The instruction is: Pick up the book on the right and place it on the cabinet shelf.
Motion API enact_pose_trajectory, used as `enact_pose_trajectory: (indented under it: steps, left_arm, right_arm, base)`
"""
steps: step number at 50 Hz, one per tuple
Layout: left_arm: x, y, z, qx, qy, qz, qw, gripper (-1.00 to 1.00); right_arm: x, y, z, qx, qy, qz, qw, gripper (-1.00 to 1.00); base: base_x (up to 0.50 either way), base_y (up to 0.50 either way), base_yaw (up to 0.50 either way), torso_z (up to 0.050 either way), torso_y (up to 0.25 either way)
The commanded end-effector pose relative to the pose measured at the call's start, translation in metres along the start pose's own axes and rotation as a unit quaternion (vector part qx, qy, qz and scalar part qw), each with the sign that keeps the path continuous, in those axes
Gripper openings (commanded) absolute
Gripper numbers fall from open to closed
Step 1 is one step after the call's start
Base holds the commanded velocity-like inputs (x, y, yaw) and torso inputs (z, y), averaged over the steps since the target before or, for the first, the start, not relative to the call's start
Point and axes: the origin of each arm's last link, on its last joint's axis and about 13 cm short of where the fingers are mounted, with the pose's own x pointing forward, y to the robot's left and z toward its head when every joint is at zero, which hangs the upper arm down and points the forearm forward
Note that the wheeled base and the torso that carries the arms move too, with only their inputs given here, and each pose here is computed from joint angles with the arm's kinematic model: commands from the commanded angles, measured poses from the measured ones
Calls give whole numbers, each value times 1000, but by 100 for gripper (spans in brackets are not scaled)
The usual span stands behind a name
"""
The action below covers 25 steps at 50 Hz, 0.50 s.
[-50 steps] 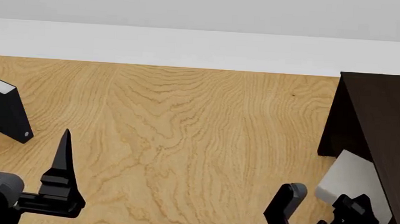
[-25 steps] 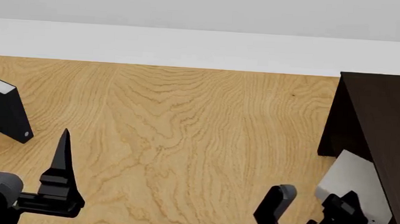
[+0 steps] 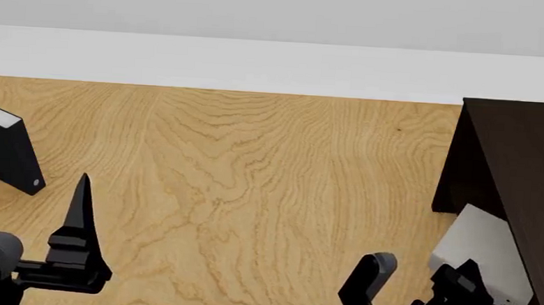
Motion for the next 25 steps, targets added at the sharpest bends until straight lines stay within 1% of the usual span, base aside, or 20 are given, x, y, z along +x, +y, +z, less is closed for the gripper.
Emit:
enact_pose_trajectory:
  steps: [1, 11, 25]
  left_arm:
    - [0, 0, -1, 5, 0, -2, 1000, 100]
    - [0, -1, 0, 9, -1, -5, 1000, 100]
    - [1, -1, 0, 10, -2, -3, 1000, 100]
  right_arm:
    - [1, -1, -1, -1, 4, -1, 1000, 100]
    - [-3, -2, 0, 1, 2, 1, 1000, 100]
    - [-17, -17, -2, 6, -9, -14, 1000, 100]
  base:
    - [0, 0, 0, 0, 0]
    - [0, 0, 0, 0, 0]
    - [0, 0, 0, 0, 0]
